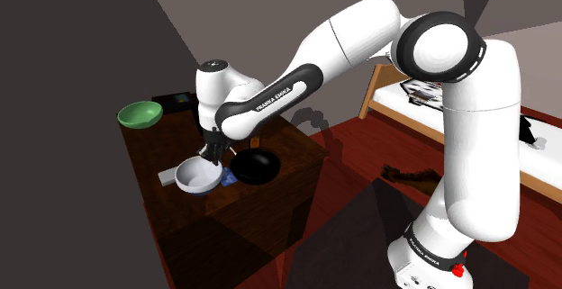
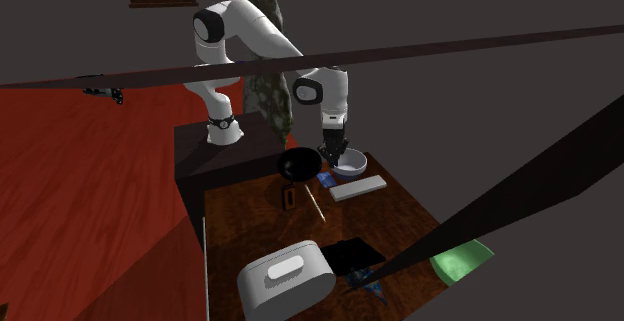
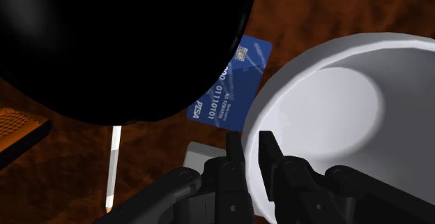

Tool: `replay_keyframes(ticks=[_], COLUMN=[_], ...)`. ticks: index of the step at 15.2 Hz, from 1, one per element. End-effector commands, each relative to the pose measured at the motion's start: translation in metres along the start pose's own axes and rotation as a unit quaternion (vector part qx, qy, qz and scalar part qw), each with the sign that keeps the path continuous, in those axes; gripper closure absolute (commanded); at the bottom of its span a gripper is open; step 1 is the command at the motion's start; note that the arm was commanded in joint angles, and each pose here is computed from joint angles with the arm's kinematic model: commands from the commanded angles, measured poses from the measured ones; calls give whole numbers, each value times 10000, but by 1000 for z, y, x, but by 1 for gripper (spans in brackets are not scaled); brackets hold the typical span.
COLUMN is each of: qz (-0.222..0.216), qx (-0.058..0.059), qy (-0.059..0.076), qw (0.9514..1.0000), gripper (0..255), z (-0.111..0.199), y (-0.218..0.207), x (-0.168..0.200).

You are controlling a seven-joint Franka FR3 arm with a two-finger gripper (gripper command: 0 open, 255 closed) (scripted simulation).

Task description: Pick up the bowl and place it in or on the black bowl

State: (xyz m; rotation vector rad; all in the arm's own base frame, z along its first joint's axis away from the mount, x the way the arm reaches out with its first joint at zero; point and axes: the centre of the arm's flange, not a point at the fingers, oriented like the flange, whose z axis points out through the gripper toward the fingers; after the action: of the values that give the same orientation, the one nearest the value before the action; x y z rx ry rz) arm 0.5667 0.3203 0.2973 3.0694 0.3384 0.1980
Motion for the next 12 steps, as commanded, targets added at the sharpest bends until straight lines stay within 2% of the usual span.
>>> replay_keyframes(ticks=[1, 6, 12], qz=[-1, -1, -1], qx=[0, 0, 0], qy=[-1, 0, 0], qw=[10000, 10000, 10000], gripper=[255, 255, 255], z=[0, 0, -31], y=[0, 0, 2], x=[0, 0, 4])
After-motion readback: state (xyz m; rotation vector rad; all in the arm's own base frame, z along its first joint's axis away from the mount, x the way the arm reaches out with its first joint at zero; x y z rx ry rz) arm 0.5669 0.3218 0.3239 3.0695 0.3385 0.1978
